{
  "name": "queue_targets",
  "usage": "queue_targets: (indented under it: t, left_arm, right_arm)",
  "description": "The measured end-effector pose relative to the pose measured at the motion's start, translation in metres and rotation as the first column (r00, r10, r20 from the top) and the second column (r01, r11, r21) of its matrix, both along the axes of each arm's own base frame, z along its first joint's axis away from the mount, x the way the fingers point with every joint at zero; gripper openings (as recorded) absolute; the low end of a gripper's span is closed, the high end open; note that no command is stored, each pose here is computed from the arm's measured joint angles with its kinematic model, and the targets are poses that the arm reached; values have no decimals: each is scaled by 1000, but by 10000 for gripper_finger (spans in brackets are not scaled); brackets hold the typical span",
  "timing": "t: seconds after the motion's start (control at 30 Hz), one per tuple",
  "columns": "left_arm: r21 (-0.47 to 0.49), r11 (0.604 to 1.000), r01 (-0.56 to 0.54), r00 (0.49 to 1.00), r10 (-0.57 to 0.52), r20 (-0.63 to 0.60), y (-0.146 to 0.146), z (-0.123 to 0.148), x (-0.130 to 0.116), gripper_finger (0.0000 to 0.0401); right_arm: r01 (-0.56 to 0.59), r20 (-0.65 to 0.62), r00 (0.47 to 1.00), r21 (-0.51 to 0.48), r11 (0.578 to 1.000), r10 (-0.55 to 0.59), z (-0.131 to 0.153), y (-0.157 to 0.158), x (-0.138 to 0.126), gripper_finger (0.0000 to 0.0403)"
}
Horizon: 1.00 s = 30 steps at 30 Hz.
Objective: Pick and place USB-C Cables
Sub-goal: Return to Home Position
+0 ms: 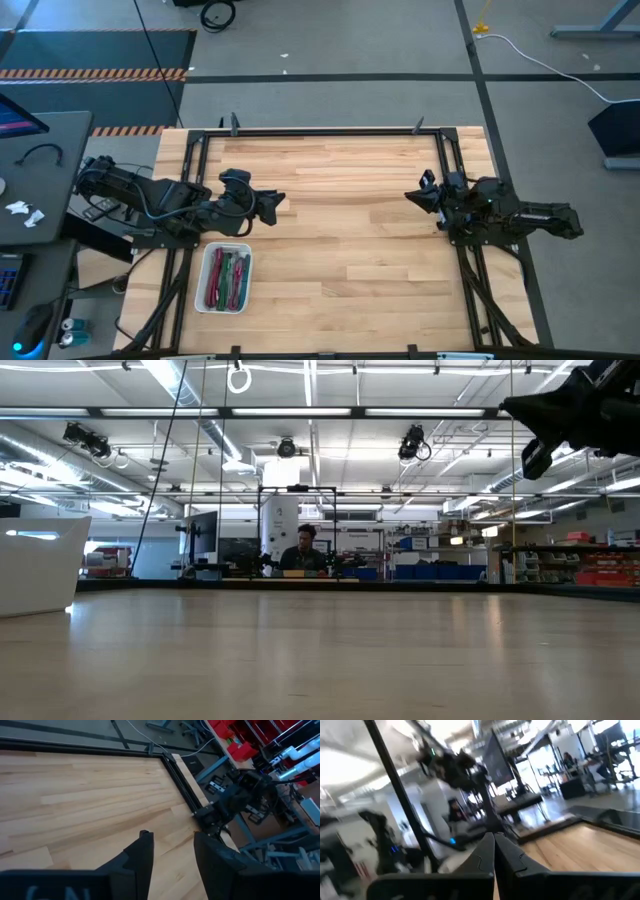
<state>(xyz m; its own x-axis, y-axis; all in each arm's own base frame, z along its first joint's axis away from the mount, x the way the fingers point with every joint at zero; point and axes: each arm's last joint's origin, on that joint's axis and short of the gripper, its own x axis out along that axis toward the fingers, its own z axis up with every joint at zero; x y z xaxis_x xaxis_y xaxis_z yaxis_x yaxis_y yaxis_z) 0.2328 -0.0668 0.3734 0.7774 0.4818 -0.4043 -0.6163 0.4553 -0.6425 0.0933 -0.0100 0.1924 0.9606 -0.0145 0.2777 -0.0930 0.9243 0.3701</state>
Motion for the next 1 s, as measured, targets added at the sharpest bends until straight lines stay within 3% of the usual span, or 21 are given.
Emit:
queue_targets:
  t: [0.27, 0.43, 0.53, 0.6, 0.7, 0.77, 0.87, 1.0]
  left_arm:
    - [-3, 1000, 0, 1000, 0, 3, 0, 0, 0, 151]
    - [42, 999, 26, 999, -24, -46, -1, -2, -2, 151]
    - [136, 986, 100, 989, -84, -119, -6, -3, -3, 151]
    - [257, 953, 160, 975, -111, -194, -12, -5, -2, 149]
    - [410, 908, 86, 975, 7, -221, -16, -14, -6, 150]
    - [449, 893, 9, 973, 97, -211, -12, -27, -15, 151]
    - [419, 906, -53, 973, 141, -182, -4, -53, -39, 153]
    - [338, 941, 1, 988, 52, -146, 6, -81, -69, 150]
  right_arm:
    - [72, -253, 964, -70, 995, -87, -25, -2, 4, 0]
    - [101, -273, 954, -88, 991, -121, -26, -3, 4, 0]
    - [136, -277, 950, -58, 989, -147, -27, -4, 4, 4]
    - [139, -276, 950, -55, 989, -148, -27, -5, 4, 12]
    - [138, -276, 950, -49, 989, -146, -27, -4, 4, 24]
    - [138, -272, 951, -47, 989, -146, -26, -4, 4, 29]
    - [138, -270, 952, -51, 989, -147, -26, -4, 4, 31]
    - [139, -265, 953, -51, 989, -147, -26, -4, 4, 30]
